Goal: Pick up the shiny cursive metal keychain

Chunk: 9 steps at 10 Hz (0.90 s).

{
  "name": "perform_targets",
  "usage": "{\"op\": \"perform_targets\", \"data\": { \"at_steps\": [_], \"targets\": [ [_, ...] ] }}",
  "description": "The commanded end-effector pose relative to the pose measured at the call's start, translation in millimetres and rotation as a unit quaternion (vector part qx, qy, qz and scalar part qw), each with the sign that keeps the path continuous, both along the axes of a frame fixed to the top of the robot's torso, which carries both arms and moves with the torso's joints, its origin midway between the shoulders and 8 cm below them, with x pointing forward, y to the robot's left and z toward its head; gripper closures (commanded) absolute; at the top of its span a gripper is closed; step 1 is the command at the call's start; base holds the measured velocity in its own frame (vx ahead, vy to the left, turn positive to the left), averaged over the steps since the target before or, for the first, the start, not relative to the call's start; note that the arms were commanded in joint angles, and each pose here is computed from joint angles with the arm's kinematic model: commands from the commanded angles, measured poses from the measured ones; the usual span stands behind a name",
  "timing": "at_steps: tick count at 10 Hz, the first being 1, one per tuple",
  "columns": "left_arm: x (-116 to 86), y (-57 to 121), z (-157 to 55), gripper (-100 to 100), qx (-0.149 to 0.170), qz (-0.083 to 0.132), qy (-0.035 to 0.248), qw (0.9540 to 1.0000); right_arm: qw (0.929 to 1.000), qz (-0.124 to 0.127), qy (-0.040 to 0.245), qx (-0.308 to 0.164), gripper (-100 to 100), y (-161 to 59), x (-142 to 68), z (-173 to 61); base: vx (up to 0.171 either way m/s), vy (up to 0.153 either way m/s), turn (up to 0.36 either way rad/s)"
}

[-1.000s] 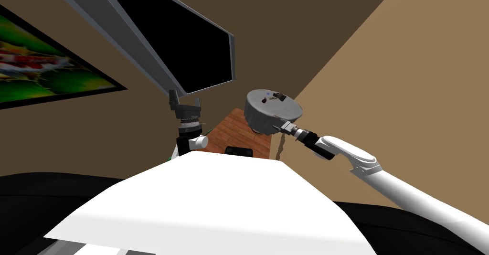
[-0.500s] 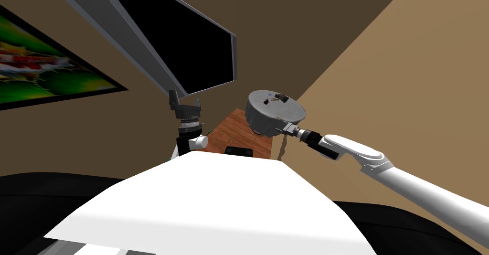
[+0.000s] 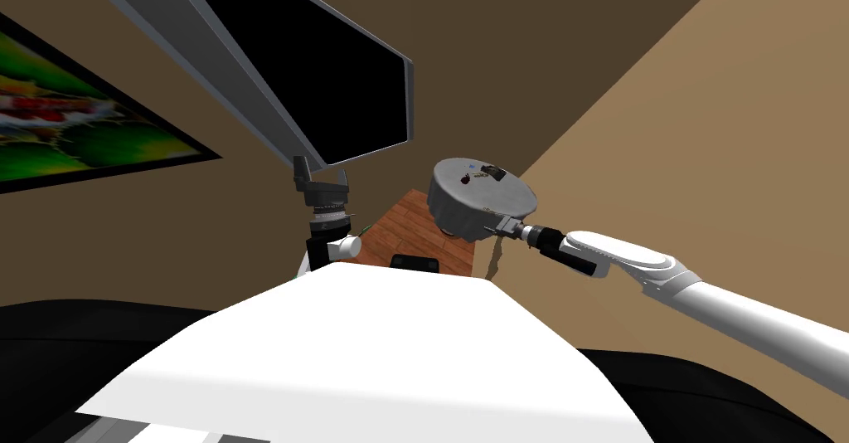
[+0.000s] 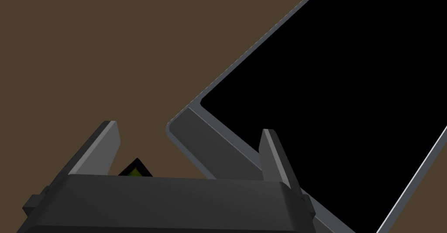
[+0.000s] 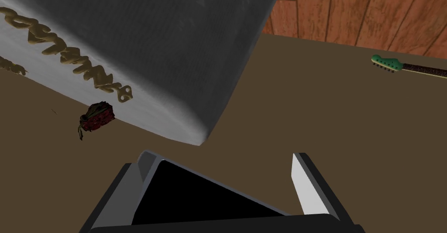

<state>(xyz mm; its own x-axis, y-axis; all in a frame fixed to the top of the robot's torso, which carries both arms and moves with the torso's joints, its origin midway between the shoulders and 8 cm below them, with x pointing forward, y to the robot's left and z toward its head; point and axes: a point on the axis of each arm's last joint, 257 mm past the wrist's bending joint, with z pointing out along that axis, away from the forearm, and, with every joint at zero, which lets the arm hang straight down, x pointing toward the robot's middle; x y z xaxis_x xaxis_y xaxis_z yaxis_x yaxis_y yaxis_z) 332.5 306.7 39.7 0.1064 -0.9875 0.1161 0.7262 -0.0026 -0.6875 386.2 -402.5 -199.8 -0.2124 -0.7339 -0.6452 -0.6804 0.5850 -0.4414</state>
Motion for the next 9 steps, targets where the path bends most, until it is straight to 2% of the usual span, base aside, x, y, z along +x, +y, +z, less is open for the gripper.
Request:
{"op": "perform_targets", "data": {
  "at_steps": [1, 2, 4, 6, 7, 9],
  "targets": [
    [0.0, 0.0, 0.0, 0, 0.0, 0.0, 0.0, 1.0, 0.9998, 0.001, 0.008, -0.019, -100, -8.4, -1.3, -3.2, 0.052, 0.017, 0.02],
    [0.0, 0.0, 0.0, 0, 0.0, 0.0, 0.0, 1.0, 0.9988, -0.003, 0.02, -0.044, -100, -23.6, -4.7, -8.9, 0.067, 0.019, 0.038],
    [0.0, 0.0, 0.0, 0, 0.0, 0.0, 0.0, 1.0, 0.9987, 0.0, 0.021, -0.047, -100, -24.1, -4.2, -8.0, 0.044, 0.013, 0.009],
    [0.0, 0.0, 0.0, 0, 0.0, 0.0, 0.0, 1.0, 0.9946, -0.006, 0.043, -0.094, -100, -53.2, -10.7, -15.9, 0.059, 0.022, 0.046],
    [0.0, 0.0, 0.0, 0, 0.0, 0.0, 0.0, 1.0, 0.9941, -0.001, 0.038, -0.102, -100, -52.4, -4.9, -8.9, 0.071, 0.019, 0.016],
    [0.0, 0.0, 0.0, 0, 0.0, 0.0, 0.0, 1.0, 0.9938, -0.002, 0.044, -0.102, -100, -54.1, -9.6, -13.7, 0.021, 0.003, -0.002]
  ]
}}
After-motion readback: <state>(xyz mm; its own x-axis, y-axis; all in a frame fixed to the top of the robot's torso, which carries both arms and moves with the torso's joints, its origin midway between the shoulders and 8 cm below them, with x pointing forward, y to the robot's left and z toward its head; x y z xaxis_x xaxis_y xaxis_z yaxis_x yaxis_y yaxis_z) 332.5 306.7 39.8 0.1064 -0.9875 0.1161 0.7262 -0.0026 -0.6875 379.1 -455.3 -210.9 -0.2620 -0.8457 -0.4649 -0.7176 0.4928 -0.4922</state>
